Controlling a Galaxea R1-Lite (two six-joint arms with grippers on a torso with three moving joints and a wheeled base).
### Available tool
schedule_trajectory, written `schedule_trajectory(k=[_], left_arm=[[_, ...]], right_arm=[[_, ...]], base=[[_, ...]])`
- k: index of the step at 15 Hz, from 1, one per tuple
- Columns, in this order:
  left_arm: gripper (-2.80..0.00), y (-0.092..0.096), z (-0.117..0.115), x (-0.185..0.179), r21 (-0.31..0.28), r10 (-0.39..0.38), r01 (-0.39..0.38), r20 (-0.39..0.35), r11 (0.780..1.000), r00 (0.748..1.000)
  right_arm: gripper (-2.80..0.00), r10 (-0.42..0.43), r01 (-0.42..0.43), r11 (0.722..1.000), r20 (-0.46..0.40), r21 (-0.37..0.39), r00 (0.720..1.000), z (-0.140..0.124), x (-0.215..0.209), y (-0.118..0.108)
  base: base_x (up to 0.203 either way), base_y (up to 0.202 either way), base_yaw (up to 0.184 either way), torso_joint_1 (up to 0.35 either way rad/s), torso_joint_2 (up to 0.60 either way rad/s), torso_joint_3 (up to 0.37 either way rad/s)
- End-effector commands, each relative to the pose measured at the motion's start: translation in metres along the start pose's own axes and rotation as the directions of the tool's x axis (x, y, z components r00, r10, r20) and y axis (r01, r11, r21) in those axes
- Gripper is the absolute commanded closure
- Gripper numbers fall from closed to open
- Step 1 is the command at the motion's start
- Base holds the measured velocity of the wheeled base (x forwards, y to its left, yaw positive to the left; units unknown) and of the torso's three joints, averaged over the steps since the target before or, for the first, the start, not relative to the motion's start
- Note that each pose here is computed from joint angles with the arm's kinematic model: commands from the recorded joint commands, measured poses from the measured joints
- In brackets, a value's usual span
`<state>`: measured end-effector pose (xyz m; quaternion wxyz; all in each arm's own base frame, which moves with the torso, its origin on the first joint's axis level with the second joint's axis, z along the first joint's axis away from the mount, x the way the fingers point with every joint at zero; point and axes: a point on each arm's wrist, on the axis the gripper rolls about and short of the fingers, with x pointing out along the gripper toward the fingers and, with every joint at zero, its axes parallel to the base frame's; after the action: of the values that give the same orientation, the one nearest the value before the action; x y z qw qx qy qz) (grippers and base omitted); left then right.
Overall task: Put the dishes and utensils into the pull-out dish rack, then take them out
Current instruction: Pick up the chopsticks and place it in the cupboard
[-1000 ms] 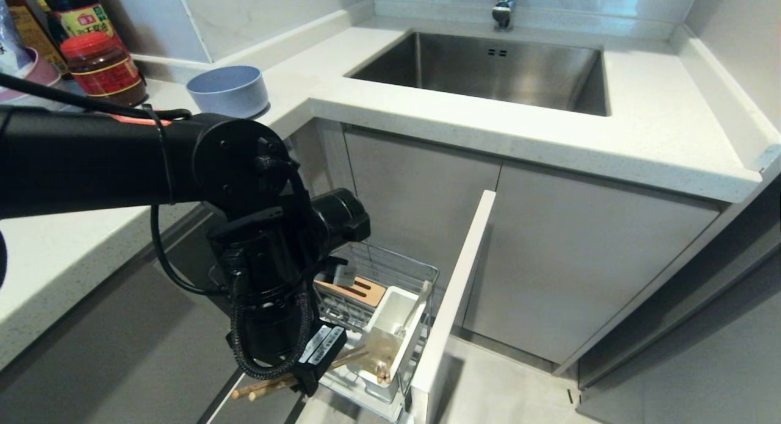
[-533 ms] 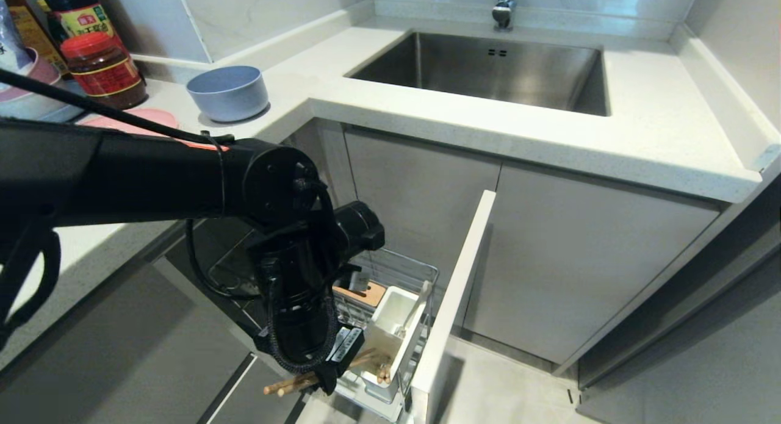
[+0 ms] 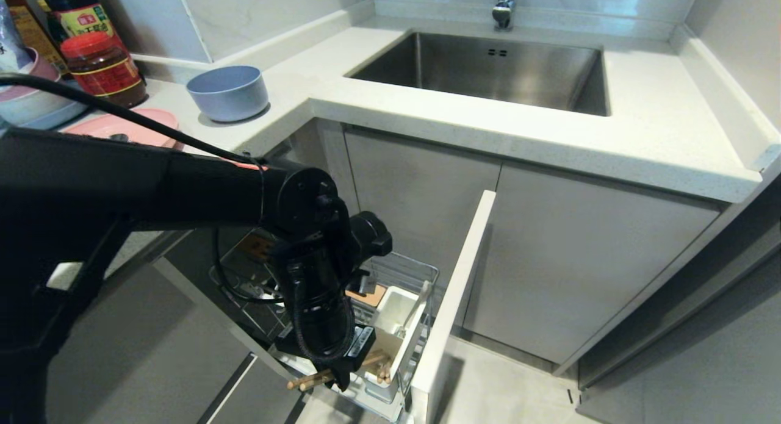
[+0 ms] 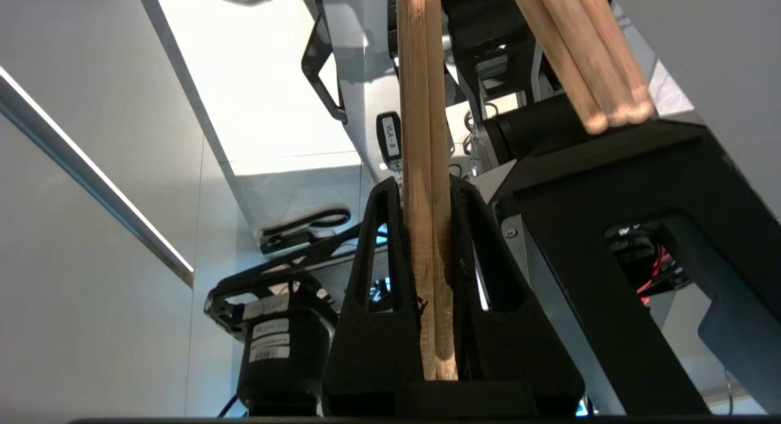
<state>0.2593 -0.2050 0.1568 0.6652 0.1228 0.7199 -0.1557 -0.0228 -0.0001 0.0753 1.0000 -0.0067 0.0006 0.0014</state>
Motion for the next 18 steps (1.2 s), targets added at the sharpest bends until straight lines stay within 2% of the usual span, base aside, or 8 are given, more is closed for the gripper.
schedule_trajectory(k=[1,10,18], left_arm=[[0.00,0.002,0.005,0.007,-0.012,0.004,-0.004,-0.019,1.000,1.000],[0.00,0.007,0.021,0.018,-0.035,-0.048,0.047,-0.020,0.998,0.999],[0.00,0.017,0.032,0.027,-0.019,-0.057,0.056,-0.021,0.998,0.998]], right_arm=[[0.00,0.000,0.000,1.000,0.000,0.000,1.000,0.000,0.000,0.000],[0.00,-0.001,0.001,1.000,0.000,0.000,1.000,0.000,0.000,0.000],[0.00,0.000,0.000,1.000,0.000,0.000,1.000,0.000,0.000,0.000]], base=[[0.000,0.000,0.000,0.000,0.00,0.000],[0.000,0.000,0.000,0.000,0.00,0.000],[0.000,0.000,0.000,0.000,0.00,0.000]])
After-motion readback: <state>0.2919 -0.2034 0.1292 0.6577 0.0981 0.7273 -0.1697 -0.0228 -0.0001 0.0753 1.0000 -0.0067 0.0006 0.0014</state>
